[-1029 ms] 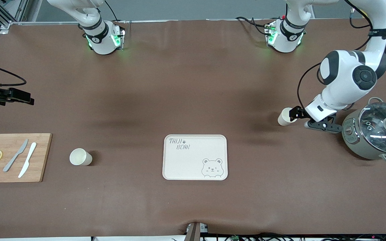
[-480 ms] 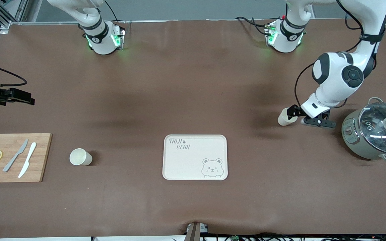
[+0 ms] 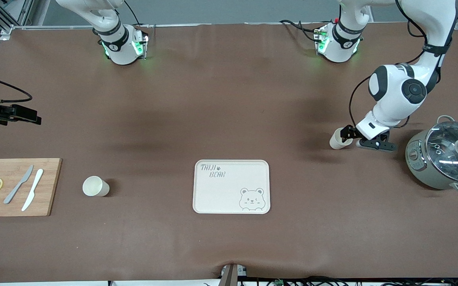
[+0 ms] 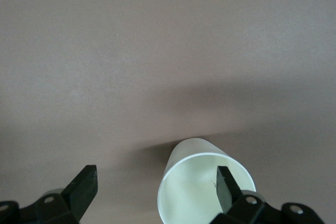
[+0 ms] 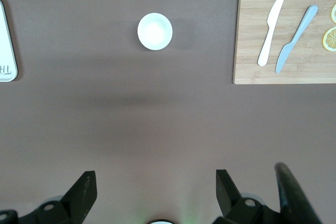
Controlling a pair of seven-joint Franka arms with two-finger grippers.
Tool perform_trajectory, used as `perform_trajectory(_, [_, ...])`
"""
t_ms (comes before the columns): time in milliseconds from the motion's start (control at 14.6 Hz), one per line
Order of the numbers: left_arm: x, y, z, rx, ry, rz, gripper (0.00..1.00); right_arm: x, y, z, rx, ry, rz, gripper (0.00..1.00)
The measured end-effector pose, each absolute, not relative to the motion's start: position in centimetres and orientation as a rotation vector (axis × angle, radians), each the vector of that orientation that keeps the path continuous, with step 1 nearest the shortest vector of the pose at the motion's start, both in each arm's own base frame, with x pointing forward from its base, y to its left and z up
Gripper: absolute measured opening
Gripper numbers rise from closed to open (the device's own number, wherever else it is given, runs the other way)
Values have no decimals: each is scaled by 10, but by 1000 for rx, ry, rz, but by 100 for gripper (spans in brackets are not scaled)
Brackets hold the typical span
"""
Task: Place white IKEA cup upright on tray with both arms
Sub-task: 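Grasp the white cup with the left gripper and lift it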
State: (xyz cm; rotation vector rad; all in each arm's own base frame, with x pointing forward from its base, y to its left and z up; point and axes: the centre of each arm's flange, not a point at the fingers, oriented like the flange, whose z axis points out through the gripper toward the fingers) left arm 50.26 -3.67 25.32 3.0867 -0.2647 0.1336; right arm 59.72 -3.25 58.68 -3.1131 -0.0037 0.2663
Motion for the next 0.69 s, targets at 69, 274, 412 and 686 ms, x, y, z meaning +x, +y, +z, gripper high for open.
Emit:
perform_trajectory(69, [501, -36, 251, 3087, -264, 141, 100, 597, -33, 587, -3113, -4, 266, 100])
perform_trajectory(274, [493, -35, 242, 3090, -262, 165, 100, 597, -33, 587, -3113, -4, 266, 100])
perform_trajectory(412, [488, -35, 234, 3092, -260, 169, 100, 597, -33, 587, -3113, -4, 267, 100])
perform_trajectory(686, [481, -34, 216, 3095, -261, 182, 100, 598, -33, 587, -3114, -4, 261, 100])
